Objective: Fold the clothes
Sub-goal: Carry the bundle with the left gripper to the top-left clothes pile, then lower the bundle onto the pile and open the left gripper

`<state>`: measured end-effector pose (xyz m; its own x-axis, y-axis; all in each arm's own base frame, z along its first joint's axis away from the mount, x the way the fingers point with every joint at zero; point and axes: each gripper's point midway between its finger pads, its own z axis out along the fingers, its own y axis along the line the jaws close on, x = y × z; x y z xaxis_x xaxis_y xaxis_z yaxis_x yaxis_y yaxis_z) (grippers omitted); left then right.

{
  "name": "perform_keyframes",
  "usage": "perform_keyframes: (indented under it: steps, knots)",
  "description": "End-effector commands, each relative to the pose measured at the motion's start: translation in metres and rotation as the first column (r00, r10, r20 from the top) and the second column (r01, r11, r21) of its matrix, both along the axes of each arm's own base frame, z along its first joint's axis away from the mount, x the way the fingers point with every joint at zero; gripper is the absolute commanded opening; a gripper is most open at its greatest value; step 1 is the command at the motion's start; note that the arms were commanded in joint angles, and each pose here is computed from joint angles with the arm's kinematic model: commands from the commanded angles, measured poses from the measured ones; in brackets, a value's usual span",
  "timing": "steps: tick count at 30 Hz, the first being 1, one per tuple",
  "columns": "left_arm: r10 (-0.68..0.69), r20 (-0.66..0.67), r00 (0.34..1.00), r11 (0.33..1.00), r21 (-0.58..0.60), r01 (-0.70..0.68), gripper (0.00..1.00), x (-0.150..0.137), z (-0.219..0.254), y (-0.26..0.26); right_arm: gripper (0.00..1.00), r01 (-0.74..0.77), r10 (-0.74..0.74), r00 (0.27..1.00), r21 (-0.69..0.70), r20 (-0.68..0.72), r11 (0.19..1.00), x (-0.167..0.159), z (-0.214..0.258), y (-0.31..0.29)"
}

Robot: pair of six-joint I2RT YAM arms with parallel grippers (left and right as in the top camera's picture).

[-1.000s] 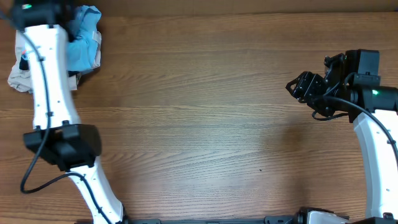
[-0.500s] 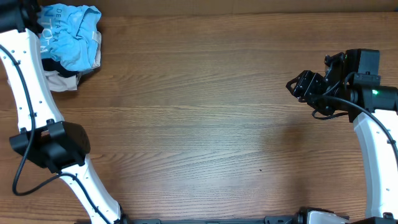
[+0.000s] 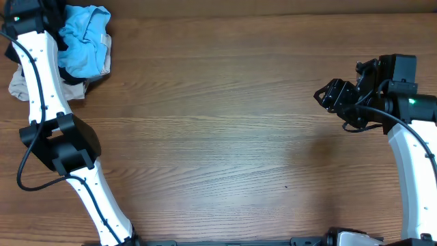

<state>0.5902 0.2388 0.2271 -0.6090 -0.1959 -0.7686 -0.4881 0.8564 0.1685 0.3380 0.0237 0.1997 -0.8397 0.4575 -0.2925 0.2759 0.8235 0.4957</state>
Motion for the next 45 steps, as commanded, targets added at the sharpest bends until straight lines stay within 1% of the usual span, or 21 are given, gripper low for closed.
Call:
perform_keyframes:
  steps: [1, 2, 3, 4, 5, 6, 7, 8, 11, 13, 16, 20, 23, 26, 29, 32, 36, 38, 41, 45]
  knots:
    - [-0.153, 0.033, 0.988, 0.98, -0.127, 0.156, 0.05, 0.019, -0.009, -0.048, 0.74, 0.006, -0.006, 1.0, -0.012, 0.008, 1.0, 0.002, 0.001, -0.003]
    - [-0.177, 0.02, 0.984, 0.973, -0.149, 0.178, 0.08, 0.021, -0.016, -0.057, 0.74, 0.006, -0.006, 1.0, -0.012, 0.009, 1.0, 0.003, 0.001, -0.003]
    - [-0.199, 0.009, 0.98, 0.966, -0.168, 0.197, 0.13, 0.021, -0.02, -0.066, 0.73, 0.006, -0.006, 1.0, -0.012, 0.01, 1.0, 0.003, 0.001, -0.003]
    - [-0.215, -0.005, 0.977, 0.96, -0.184, 0.21, 0.29, 0.021, -0.026, -0.073, 0.74, 0.006, -0.006, 1.0, -0.012, 0.011, 1.0, 0.003, 0.001, -0.003]
    - [-0.231, -0.023, 0.973, 0.954, -0.201, 0.221, 0.48, 0.019, -0.031, -0.081, 0.73, 0.006, -0.006, 1.0, -0.012, 0.011, 1.0, 0.003, 0.001, -0.003]
    - [-0.238, -0.042, 0.97, 0.952, -0.21, 0.224, 0.7, 0.018, -0.036, -0.086, 0.73, 0.006, -0.006, 1.0, -0.012, 0.011, 1.0, 0.003, 0.001, -0.003]
    - [-0.247, -0.06, 0.967, 0.949, -0.218, 0.229, 0.84, 0.016, -0.04, -0.092, 0.74, 0.006, -0.005, 1.0, -0.012, 0.012, 1.0, 0.003, 0.001, -0.003]
    - [-0.258, -0.074, 0.963, 0.946, -0.221, 0.236, 0.92, 0.014, -0.042, -0.097, 0.74, 0.006, -0.005, 1.0, -0.013, 0.014, 1.0, 0.004, 0.002, -0.003]
    - [-0.313, -0.104, 0.944, 0.937, -0.196, 0.289, 1.0, 0.014, -0.044, -0.109, 0.74, 0.006, -0.005, 1.0, -0.014, 0.022, 1.0, 0.005, 0.002, -0.004]
    - [-0.348, -0.11, 0.931, 0.929, -0.171, 0.327, 1.0, 0.013, -0.035, -0.117, 0.74, 0.006, -0.005, 1.0, -0.014, 0.024, 1.0, 0.006, 0.003, -0.004]
    - [-0.348, -0.083, 0.934, 0.931, -0.15, 0.334, 1.0, 0.008, -0.012, -0.119, 0.75, 0.005, -0.005, 1.0, -0.013, 0.023, 1.0, 0.005, 0.002, -0.004]
    - [-0.339, 0.005, 0.941, 0.936, -0.098, 0.338, 1.0, -0.001, 0.042, -0.115, 0.77, 0.006, -0.005, 1.0, -0.014, 0.022, 1.0, 0.005, 0.002, -0.004]
    - [-0.331, 0.064, 0.942, 0.942, -0.036, 0.333, 1.0, -0.007, 0.078, -0.107, 0.77, 0.006, -0.006, 1.0, -0.014, 0.022, 1.0, 0.005, 0.002, -0.004]
    - [-0.303, 0.112, 0.946, 0.953, 0.017, 0.303, 1.0, -0.005, 0.096, -0.089, 0.77, 0.006, -0.005, 1.0, -0.014, 0.022, 1.0, 0.005, 0.002, -0.004]
    - [-0.276, 0.139, 0.951, 0.961, 0.038, 0.274, 1.0, 0.002, 0.094, -0.067, 0.78, 0.006, -0.005, 1.0, -0.014, 0.021, 1.0, 0.005, 0.002, -0.004]
    - [-0.25, 0.153, 0.956, 0.968, 0.039, 0.246, 1.0, 0.012, 0.078, -0.041, 0.78, 0.006, -0.006, 1.0, -0.014, 0.019, 1.0, 0.005, 0.001, -0.004]
    - [-0.204, 0.122, 0.971, 0.979, 0.02, 0.203, 1.0, 0.025, 0.03, -0.006, 0.78, 0.006, -0.006, 1.0, -0.01, -0.003, 1.0, 0.007, -0.005, -0.004]
    - [-0.192, 0.077, 0.978, 0.981, -0.011, 0.194, 1.0, 0.028, -0.005, 0.004, 0.78, 0.005, -0.005, 1.0, -0.008, -0.018, 1.0, 0.008, -0.01, -0.004]
    - [-0.223, 0.002, 0.975, 0.971, -0.094, 0.222, 1.0, 0.031, -0.06, -0.001, 0.78, 0.003, -0.003, 0.999, -0.004, -0.041, 1.0, 0.009, -0.017, -0.003]
    - [-0.245, -0.131, 0.961, 0.955, -0.205, 0.216, 1.0, 0.024, -0.141, -0.009, 0.78, -0.002, 0.003, 0.997, 0.012, -0.074, 1.0, 0.011, -0.027, 0.0]
